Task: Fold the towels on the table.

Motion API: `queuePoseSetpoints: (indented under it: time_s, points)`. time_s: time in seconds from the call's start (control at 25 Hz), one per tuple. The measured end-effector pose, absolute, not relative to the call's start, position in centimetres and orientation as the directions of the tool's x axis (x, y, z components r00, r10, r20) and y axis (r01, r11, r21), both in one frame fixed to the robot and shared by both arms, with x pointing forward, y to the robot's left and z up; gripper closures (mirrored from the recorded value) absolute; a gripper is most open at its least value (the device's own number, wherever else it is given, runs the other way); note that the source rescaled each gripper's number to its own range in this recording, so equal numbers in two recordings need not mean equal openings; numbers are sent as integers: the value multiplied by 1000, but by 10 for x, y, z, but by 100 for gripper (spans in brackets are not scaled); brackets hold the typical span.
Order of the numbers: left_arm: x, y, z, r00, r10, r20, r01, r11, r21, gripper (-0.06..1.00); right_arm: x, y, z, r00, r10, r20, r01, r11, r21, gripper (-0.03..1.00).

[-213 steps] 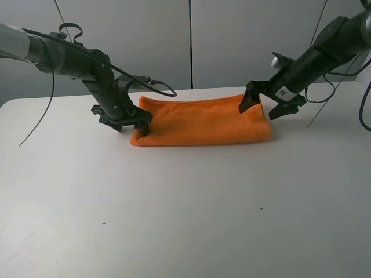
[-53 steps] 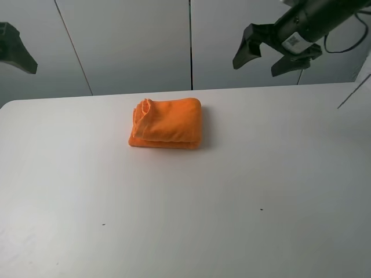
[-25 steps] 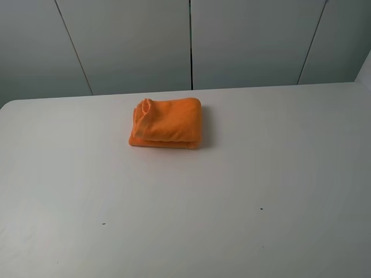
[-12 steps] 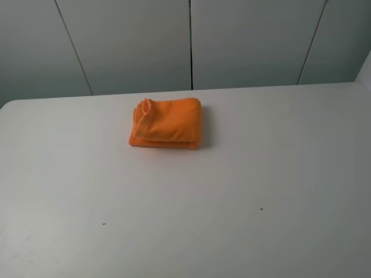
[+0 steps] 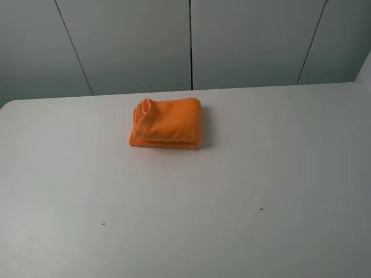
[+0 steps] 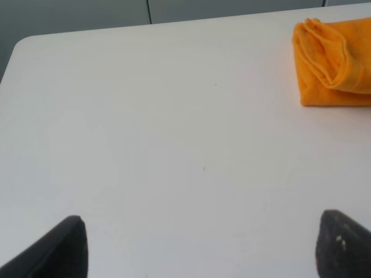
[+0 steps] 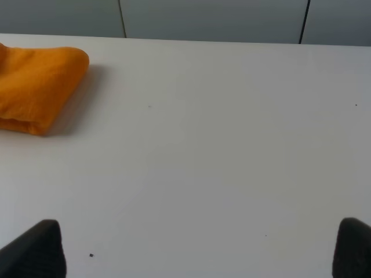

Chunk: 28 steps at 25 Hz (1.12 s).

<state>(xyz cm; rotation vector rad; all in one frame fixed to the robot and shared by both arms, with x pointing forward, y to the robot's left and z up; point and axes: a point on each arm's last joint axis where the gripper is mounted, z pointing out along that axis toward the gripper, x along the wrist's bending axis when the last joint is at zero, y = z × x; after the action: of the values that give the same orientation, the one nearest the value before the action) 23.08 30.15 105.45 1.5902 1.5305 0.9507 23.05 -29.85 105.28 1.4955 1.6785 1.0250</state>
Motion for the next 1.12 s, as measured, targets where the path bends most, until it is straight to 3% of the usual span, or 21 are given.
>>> queuePoseSetpoints:
  time_s: [0.24,0.56,1.12]
  points:
    - [231,301,1054,6,1000,27,467,-26,884,-5,231,-298,1053,-101,995,20,476,31,879,-3]
    - [231,301,1054,-15,1000,27,468,-17,884,-5,231,-297,1053,69,998,-3,475,-30,879,-3]
    - [231,301,1054,-15,1000,27,468,-17,884,-5,231,-297,1053,73,997,-7,476,-29,879,-3]
